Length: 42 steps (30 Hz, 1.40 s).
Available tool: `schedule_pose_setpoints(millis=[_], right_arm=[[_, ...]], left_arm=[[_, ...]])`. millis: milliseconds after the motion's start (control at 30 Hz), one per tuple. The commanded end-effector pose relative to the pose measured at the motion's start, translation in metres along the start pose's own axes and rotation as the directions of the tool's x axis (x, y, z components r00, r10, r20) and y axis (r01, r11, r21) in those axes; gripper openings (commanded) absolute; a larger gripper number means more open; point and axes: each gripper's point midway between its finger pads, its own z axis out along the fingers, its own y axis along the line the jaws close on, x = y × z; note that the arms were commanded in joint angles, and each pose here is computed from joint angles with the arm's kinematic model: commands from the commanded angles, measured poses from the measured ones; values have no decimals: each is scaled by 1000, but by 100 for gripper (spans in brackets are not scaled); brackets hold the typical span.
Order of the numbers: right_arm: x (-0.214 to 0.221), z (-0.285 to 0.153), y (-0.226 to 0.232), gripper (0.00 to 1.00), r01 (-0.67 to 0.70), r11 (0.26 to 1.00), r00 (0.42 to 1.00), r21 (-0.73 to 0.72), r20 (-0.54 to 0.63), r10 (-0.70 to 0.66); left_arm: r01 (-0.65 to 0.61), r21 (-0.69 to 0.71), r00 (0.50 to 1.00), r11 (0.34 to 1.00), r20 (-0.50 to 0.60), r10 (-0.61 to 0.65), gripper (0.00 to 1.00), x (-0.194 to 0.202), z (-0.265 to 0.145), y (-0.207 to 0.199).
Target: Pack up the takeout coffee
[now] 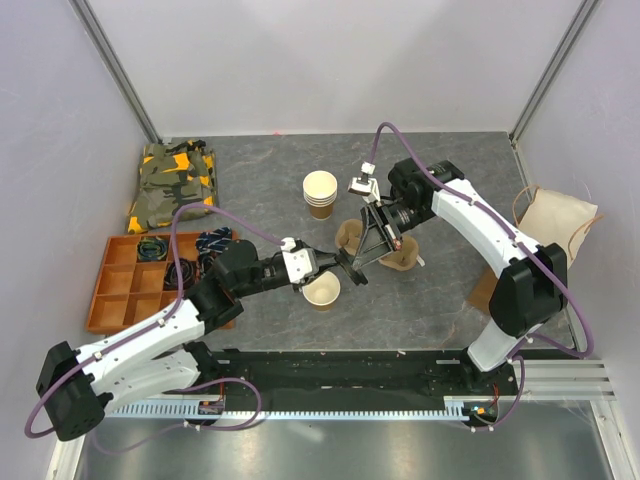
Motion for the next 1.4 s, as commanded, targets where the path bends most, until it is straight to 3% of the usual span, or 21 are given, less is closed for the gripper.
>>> schedule_pose_setpoints(millis=[0, 133, 200, 333, 367, 433, 467, 567, 733, 767, 833, 867, 900, 933, 967, 1033, 1100, 1233, 1300, 1333, 1367], right_arm=[[-1, 1, 19, 0, 34, 998, 999, -61, 24, -33], [0, 2, 19, 0, 30, 998, 999, -62, 23, -28], [1, 2, 17, 0, 22, 998, 1000, -62, 22, -21], [-1, 2, 15, 1, 8, 998, 1000, -62, 21, -7], [-2, 2, 13, 24, 6, 998, 1000, -60, 23, -5], [-3, 3, 9, 49, -9, 998, 1000, -61, 20, 10], [-4, 2, 8, 67, -13, 998, 1000, -59, 21, 15], [-8, -1, 2, 86, 5, 1000, 1000, -27, 25, -4], [-25, -23, -19, 95, 46, 992, 997, 117, 48, -52], [-32, -34, -28, 98, 49, 986, 996, 158, 67, -60], [-53, -52, -45, 95, 122, 941, 987, 316, 65, -150], [-61, -60, -45, 94, 38, 910, 987, 413, 128, -100], [-73, -68, -50, 94, 32, 860, 972, 508, 186, -146], [-107, -93, -61, 98, 106, 724, 909, 681, 228, -348], [-99, -98, -45, 98, 130, 670, 865, 731, 247, -436], [-109, -120, -39, 98, 118, 532, 795, 838, 241, -557], [-104, -126, -41, 98, 112, 484, 792, 868, 216, -572], [-92, -133, -58, 98, 69, 445, 824, 893, 200, -530], [-92, -137, -55, 98, 65, 418, 813, 906, 195, -549], [-96, -141, -49, 98, 89, 394, 793, 915, 174, -584], [-98, -142, -47, 98, 100, 377, 784, 921, 161, -600]], left_arm=[[-61, -46, 994, 997, 88, 65, 25, -33, 3, 14], [-49, -43, 995, 998, 89, 53, 15, -34, 2, 13], [-20, -35, 998, 999, 66, 22, 2, -30, 2, 11], [19, -13, 999, 1000, 39, -18, 2, -29, 0, 7], [29, -9, 999, 1000, 32, -29, 2, -29, -1, 6], [53, 7, 999, 999, 3, -53, 2, -25, -4, 2], [65, 10, 998, 998, -3, -65, 2, -26, -6, 1], [116, 47, 992, 992, -60, -113, 2, -24, -15, -9], [233, 108, 954, 966, -217, -206, 2, -18, -40, -30], [297, 114, 921, 948, -295, -254, 2, -7, -51, -41], [375, 108, 879, 921, -358, -316, 2, -6, -61, -49], [430, 94, 830, 898, -432, -353, 2, 5, -71, -58], [468, 80, 794, 880, -476, -378, 2, 8, -75, -61], [512, 59, 751, 857, -514, -414, 2, 11, -80, -66], [576, 40, 681, 817, -577, -451, 2, 19, -93, -75], [622, 19, 626, 783, -613, -482, 2, 19, -99, -78], [652, -20, 592, 758, -610, -526, 2, 13, -102, -71], [776, -135, 414, 617, -629, -658, 2, 17, -99, -74], [775, -230, 363, 589, -601, -712, 2, 25, -97, -65], [786, -308, 293, 536, -579, -761, 2, 31, -96, -62], [775, -363, 261, 518, -562, -785, 2, 38, -96, -58]])
